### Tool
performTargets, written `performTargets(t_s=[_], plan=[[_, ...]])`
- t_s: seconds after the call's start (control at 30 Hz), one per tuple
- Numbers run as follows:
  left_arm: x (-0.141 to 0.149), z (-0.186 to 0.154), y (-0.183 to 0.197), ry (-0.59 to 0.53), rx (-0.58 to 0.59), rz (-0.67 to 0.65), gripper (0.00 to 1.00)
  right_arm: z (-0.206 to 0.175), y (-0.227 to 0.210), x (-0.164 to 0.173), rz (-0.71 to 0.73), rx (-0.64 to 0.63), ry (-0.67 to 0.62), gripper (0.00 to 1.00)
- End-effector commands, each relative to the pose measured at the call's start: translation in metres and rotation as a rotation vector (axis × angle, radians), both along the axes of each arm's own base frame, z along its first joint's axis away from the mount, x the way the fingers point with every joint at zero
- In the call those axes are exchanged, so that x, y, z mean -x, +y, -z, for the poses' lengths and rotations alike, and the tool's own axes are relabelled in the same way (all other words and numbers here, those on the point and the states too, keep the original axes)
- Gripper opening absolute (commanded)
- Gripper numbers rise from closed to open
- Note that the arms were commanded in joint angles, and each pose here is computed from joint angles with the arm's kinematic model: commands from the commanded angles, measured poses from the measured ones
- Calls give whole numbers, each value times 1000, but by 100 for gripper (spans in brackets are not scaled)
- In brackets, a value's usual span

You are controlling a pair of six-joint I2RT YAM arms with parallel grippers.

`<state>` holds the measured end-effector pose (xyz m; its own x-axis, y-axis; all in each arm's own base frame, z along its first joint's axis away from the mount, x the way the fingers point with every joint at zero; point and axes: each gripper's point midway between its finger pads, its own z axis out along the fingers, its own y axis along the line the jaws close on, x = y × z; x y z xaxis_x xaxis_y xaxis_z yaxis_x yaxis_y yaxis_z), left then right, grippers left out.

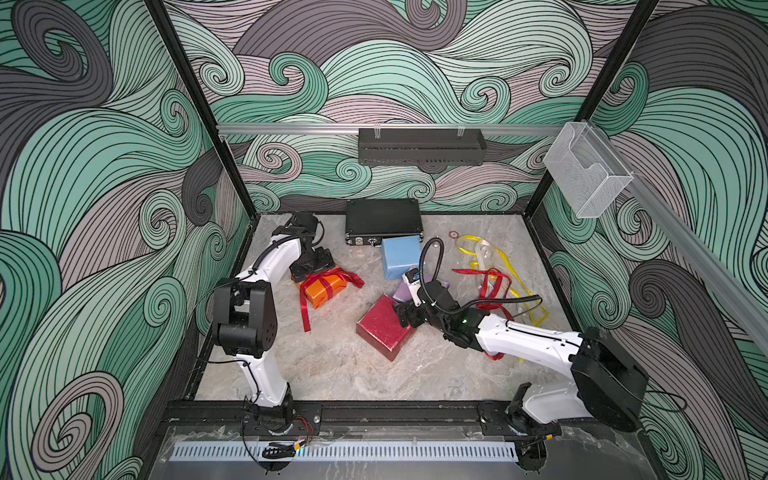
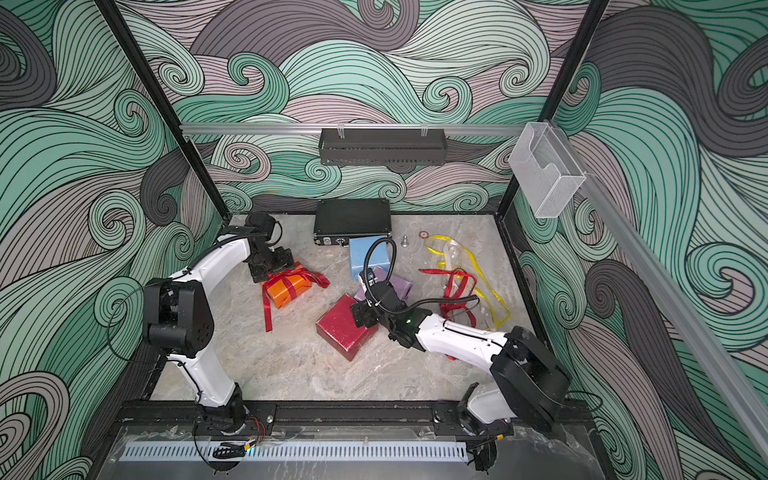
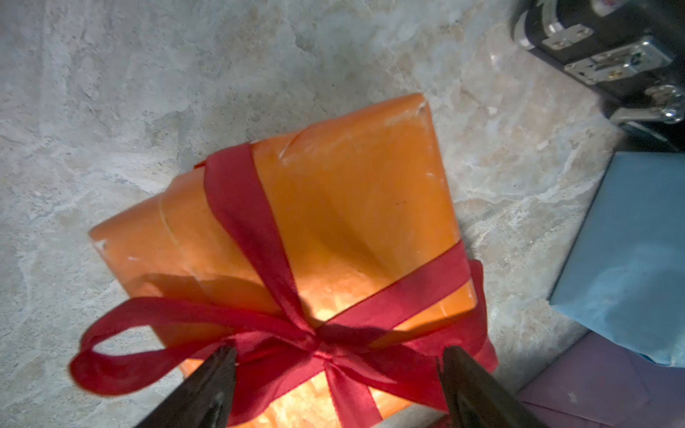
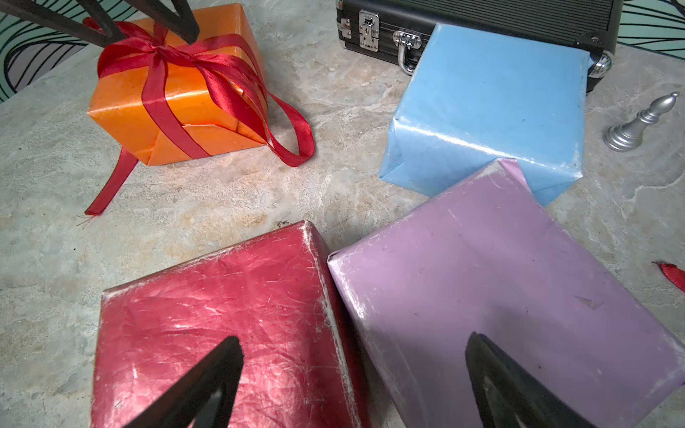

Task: Untie the ribbon bows on the gift boxes
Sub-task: Move the gift box to the center of the board.

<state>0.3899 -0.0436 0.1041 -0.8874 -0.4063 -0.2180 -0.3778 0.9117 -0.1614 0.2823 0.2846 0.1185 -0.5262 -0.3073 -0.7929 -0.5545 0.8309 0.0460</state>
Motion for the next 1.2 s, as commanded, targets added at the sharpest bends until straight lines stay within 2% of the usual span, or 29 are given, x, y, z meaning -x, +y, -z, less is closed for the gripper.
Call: performTargets(t_s=[0.0,0.27,0.4,0.47,0.53,0.63,0.73,0.83,1.0,1.17], plan=[[6,-30,10,-79,14,-57,88,-7,12,1,-38,-12,-10,95],[31,-59,30,-215,6,-148,91,1,19,4,-66,-2,9,95],[45,-53,49,-342,91,-272,91,4,22,6,-83,4,25,94],[51,-44,55,-365,167,-337,91,3,25,7,-95,1,26,94],[53,-41,57,-381,194,-357,90,4,25,8,-100,4,30,94],[48,-42,52,-409,227,-326,90,6,28,9,-109,6,41,94],[43,-34,41,-359,257,-259,89,8,29,10,-115,10,53,94],[38,-16,38,-318,275,-246,85,8,30,10,-118,11,56,94],[18,-17,32,-373,293,-157,78,11,34,12,-133,10,74,94],[14,-26,27,-431,301,-100,75,12,35,13,-139,12,82,94]])
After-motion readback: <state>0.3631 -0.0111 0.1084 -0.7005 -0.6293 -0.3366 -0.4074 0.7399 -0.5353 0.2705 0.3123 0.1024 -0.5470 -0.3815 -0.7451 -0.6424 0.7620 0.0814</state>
